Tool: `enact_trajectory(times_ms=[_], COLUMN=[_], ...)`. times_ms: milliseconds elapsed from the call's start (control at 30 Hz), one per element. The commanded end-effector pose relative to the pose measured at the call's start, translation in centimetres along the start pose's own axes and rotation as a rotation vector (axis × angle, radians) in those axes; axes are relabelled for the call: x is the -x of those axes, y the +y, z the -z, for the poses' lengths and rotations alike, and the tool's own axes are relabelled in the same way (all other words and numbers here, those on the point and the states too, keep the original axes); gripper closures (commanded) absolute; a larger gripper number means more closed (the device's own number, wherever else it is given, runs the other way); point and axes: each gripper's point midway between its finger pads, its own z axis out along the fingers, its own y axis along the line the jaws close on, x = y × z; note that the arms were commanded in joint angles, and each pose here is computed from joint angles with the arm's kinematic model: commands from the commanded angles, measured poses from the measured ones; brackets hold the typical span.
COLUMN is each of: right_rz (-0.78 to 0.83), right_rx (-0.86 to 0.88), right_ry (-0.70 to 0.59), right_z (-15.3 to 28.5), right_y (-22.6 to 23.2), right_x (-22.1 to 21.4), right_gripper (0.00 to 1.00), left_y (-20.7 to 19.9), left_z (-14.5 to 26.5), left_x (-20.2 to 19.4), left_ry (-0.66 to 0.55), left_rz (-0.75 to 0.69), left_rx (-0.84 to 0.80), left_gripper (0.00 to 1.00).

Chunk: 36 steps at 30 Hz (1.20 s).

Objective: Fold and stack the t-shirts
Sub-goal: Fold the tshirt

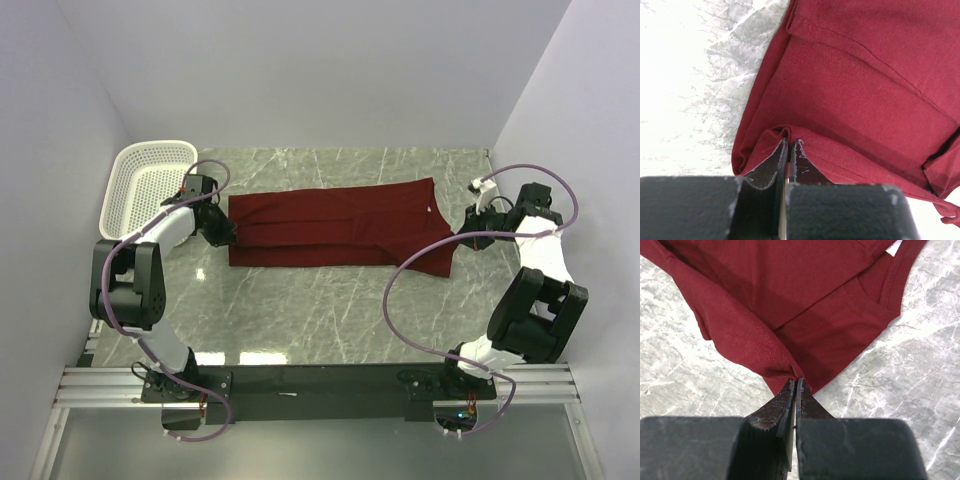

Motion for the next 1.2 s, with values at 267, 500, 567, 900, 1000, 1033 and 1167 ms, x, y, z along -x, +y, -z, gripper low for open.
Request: enact_trajectory(times_ms=[267,500,567,900,1000,1033,1167], right_rz=[0.043,0.044,0.043,0.059,0.066,0.063,0.073], right_rx=[-0.035,-0.039,-0.040,-0.049,-0.059,-0.057,-0.070], right_ry=[-0.021,-0.015,-0.013,0.008,0.006,0.010,0.018], right_z=[0.4,0.2,0.1,-1.1,-1.5,-1.8,-2.6], right_y=[-1.2,-1.4,-1.5,-2.3,-2.7,-2.9,-3.6], right_x=[1.8,1.8,1.8,3.1,4.2,4.2,5.7], right_gripper=[1.00,1.00,1.00,1.00,1.00,1.00,1.00], left_y=[-0.1,0.3,0.4,1.1,1.3,1.4,1.8], left_z=[1.1,1.4,1.5,1.8,2.0,2.0,2.0], left_x=[0.6,0.0,-0.1,-0.7,-1.0,-1.0,-1.5], left_ry=[-0.046,-0.042,-0.042,-0.045,-0.047,-0.050,-0.045], left_rz=[-0.005,-0.001,0.000,0.004,0.008,0.010,0.015], left_rx=[-0.021,-0.018,-0.018,-0.012,-0.010,-0.012,-0.008], left_gripper=[1.00,1.00,1.00,1.00,1.00,1.00,1.00])
